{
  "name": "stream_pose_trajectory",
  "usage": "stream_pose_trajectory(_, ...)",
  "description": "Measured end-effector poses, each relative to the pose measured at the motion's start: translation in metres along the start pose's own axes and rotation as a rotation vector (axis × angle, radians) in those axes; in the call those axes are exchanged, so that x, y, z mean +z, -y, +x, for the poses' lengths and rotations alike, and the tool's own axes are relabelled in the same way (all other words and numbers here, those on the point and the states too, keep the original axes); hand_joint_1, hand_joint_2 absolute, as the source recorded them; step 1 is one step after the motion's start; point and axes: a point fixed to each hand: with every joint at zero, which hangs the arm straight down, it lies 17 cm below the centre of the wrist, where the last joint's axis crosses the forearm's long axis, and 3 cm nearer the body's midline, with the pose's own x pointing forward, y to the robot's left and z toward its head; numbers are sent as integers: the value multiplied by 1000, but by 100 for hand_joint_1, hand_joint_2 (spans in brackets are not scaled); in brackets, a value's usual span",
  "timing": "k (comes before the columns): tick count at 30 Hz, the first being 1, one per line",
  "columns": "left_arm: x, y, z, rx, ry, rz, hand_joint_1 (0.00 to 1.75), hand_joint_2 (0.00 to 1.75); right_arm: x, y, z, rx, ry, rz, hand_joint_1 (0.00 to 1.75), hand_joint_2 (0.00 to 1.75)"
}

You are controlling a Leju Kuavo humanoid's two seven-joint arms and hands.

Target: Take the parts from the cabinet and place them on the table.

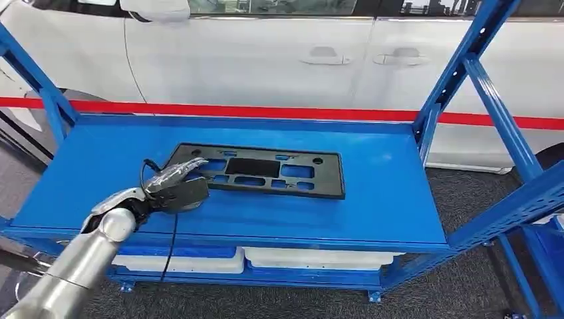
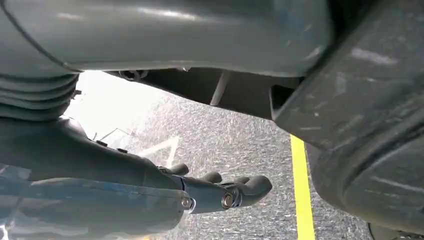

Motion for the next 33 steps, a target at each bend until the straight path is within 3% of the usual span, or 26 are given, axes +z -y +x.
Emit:
stream_pose_trajectory(8, -3, -6, -31, -44, -78, -26, 0, 175, 0, -1, 0, 8, -1, 2, 0, 0)
stream_pose_trajectory(17, -1, -20, -94, -341, -230, -36, 0, 175, 0, -3, -1, 24, -4, 9, 0, 0)
stream_pose_trajectory(29, -2, -22, -101, -430, -257, -27, 0, 175, 0, -3, -1, 25, -4, 9, 0, 0)
stream_pose_trajectory(30, -2, -23, -102, -451, -262, -22, 37, 175, 0, -3, -1, 24, -4, 9, 0, 0)
stream_pose_trajectory(31, -1, -23, -103, -473, -265, -19, 140, 175, 0, -3, 0, 23, -4, 9, 0, 0)
stream_pose_trajectory(33, -1, -24, -104, -503, -269, -17, 141, 175, 0, -3, 0, 21, -2, 9, 0, 0)
